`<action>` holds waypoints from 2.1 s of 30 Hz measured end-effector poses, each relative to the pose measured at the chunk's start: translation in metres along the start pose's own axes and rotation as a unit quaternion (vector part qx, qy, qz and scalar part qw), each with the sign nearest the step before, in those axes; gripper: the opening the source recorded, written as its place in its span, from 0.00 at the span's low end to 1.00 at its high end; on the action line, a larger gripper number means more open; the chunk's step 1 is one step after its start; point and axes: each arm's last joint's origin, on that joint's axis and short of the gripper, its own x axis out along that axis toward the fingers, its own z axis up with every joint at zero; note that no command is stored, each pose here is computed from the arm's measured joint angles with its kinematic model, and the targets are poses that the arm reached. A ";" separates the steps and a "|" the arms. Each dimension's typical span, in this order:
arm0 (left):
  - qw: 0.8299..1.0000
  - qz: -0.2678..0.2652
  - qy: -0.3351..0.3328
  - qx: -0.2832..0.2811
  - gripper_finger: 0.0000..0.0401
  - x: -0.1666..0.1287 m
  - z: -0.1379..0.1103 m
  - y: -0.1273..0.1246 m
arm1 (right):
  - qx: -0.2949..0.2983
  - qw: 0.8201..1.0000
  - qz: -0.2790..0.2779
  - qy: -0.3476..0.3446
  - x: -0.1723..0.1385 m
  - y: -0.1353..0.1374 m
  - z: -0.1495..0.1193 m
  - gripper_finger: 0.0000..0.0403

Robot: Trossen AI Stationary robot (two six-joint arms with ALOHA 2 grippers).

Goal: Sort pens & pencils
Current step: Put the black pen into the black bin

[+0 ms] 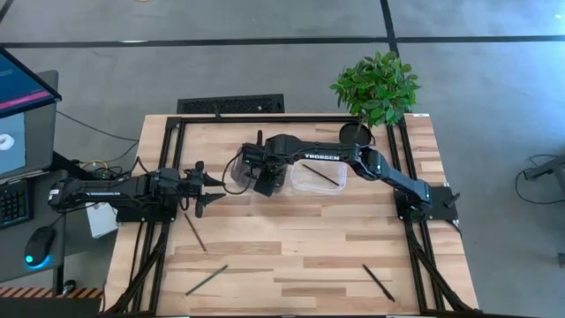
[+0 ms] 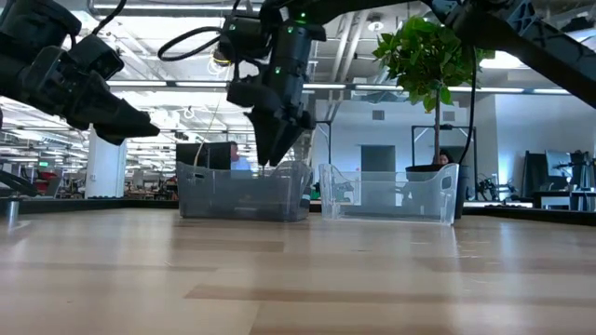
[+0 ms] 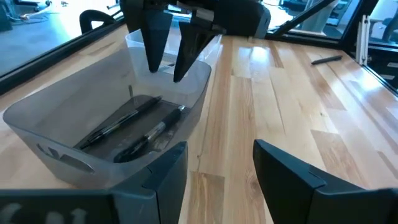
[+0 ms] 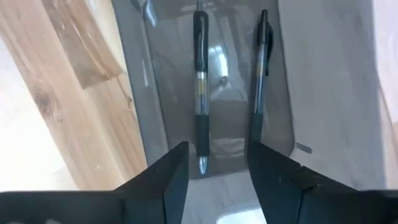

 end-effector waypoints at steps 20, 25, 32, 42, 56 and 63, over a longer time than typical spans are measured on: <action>1.000 0.002 -0.004 -0.007 0.43 0.000 0.001 0.000 | -0.012 0.996 -0.062 -0.055 -0.166 0.063 -0.079 0.46; 1.000 0.014 -0.010 0.001 0.43 0.000 0.001 0.001 | -0.014 0.993 -0.087 -0.083 -0.186 0.075 -0.101 0.45; 1.000 0.014 -0.009 -0.011 0.43 0.000 0.001 0.001 | 0.032 0.988 -0.138 -0.063 -0.178 0.075 -0.136 0.43; 1.000 0.011 -0.008 -0.011 0.43 0.000 0.001 0.001 | 0.125 0.975 -0.184 -0.026 -0.145 0.065 -0.208 0.41; 0.999 0.010 -0.005 -0.032 0.43 0.000 0.001 0.001 | 0.205 0.969 -0.137 -0.031 -0.122 0.119 -0.311 0.39; 0.999 0.010 -0.005 -0.033 0.43 0.000 0.001 0.001 | 0.268 0.952 -0.143 0.045 -0.107 0.158 -0.353 0.40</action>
